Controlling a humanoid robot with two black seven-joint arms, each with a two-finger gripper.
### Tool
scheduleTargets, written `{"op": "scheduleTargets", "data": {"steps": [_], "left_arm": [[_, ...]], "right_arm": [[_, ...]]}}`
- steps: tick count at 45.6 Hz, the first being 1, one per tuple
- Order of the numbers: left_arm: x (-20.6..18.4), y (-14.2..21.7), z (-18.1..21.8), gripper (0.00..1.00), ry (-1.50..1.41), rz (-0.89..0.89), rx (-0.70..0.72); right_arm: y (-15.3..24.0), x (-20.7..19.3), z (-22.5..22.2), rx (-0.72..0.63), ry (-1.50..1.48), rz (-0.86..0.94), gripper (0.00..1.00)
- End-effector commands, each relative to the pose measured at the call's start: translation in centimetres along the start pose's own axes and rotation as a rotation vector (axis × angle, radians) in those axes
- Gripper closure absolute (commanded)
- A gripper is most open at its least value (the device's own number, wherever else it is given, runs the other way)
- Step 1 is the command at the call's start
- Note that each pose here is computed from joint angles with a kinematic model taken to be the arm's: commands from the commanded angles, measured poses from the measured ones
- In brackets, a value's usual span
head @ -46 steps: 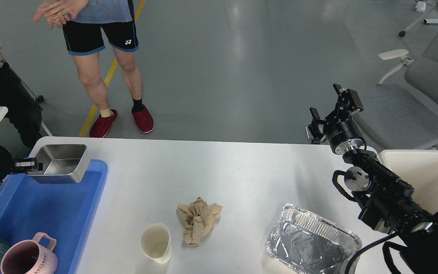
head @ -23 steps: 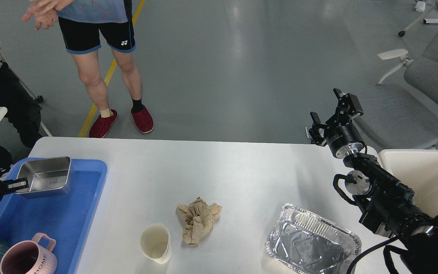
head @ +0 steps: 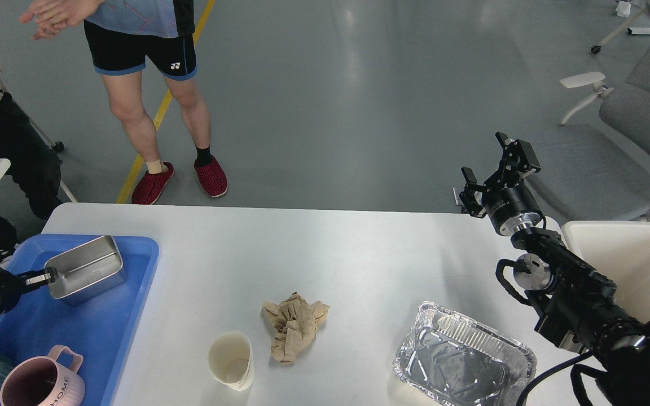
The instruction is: Tidy desktop
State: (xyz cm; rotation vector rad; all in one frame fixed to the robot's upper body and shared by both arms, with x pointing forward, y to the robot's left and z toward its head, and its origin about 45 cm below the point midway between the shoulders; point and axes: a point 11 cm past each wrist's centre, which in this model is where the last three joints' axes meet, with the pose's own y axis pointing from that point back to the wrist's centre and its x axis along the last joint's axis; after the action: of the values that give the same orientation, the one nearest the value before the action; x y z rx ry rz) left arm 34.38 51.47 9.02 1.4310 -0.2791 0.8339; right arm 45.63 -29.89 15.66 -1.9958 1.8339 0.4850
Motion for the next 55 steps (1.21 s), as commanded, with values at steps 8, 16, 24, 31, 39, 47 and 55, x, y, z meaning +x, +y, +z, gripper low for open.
{"op": "scheduleTargets", "data": {"steps": [8, 16, 24, 31, 39, 47, 55], "left_arm": [[1.8, 0.1, 1.5, 0.2, 0.067, 0.026, -0.059], [7.9, 2.0, 2.9, 0.2, 0.157, 0.059, -0.122], [14.5, 4.6, 6.7, 0.2, 0.404, 0.14, -0.323], [18.4, 6.1, 9.7, 0.2, 0.564, 0.244, -0.491], [19.5, 5.9, 12.6, 0.2, 0.845, 0.265, -0.634], [20.1, 7.7, 13.9, 0.2, 1.022, 0.134, -0.881], [17.9, 7.4, 13.0, 0.2, 1.018, 0.025, -0.902]], "right_arm": [[0.0, 0.2, -0.2, 0.002, 0.003, 0.002, 0.0], [0.0, 0.1, -0.2, 0.003, 0.003, 0.001, 0.0], [0.0, 0.1, -0.2, 0.003, 0.005, 0.0, 0.0], [0.0, 0.1, -0.1, -0.001, 0.009, -0.005, 0.0], [0.0, 0.0, -0.1, -0.003, 0.011, -0.01, 0.0], [0.0, 0.0, -0.1, -0.007, 0.015, -0.012, 0.0], [0.1, -0.2, 0.3, -0.026, 0.036, -0.024, 0.0]]}}
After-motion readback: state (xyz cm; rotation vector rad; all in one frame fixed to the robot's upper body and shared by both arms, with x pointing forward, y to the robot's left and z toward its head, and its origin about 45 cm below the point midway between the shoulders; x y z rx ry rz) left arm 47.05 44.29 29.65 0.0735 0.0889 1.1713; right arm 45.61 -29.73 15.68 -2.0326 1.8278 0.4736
